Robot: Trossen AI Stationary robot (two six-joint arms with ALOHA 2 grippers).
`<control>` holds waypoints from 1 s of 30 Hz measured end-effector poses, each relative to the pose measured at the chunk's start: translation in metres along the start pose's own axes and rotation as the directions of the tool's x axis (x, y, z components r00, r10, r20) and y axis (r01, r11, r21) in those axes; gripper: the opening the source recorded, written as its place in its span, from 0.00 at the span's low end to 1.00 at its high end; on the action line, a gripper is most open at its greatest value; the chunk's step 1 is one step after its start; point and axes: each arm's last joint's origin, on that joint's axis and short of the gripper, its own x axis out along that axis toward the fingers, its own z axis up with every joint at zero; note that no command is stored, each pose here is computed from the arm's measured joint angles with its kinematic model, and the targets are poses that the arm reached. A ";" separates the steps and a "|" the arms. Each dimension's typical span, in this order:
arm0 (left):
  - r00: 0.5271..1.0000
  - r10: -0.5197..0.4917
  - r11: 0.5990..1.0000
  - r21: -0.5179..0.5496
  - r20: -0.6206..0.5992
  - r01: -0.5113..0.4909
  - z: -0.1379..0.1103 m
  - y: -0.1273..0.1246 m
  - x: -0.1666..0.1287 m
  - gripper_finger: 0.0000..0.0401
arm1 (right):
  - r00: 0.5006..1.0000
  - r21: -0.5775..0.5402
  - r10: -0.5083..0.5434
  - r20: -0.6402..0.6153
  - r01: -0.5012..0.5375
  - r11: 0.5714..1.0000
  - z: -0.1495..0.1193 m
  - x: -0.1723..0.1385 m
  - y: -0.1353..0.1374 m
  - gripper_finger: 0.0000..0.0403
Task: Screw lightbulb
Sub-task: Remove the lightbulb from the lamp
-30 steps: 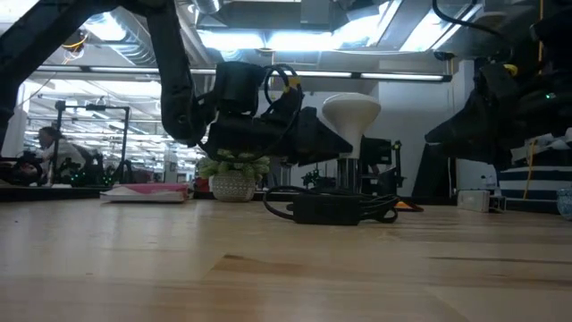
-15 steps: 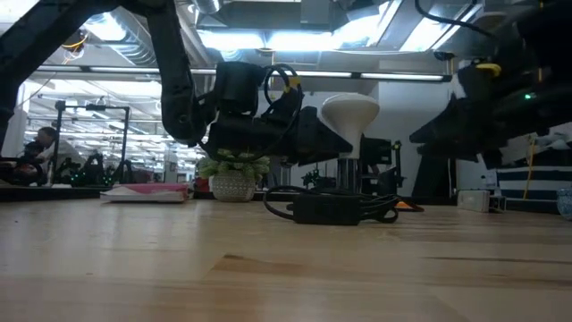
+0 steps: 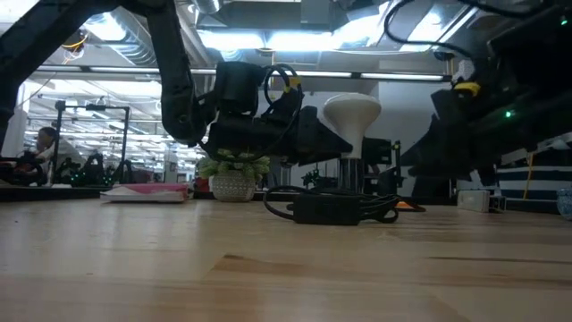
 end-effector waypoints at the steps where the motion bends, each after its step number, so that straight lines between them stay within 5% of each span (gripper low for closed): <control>1: 1.000 0.000 1.000 0.000 0.000 0.000 0.000 0.000 0.000 0.33 | 1.000 0.005 -0.002 -0.014 0.002 1.000 -0.003 0.002 0.000 0.47; 30: 0.998 0.001 0.999 -0.049 -0.056 -0.004 -0.005 -0.001 -0.009 0.32 | 0.981 0.151 -0.185 -0.064 0.192 0.970 -0.020 0.017 -0.019 0.47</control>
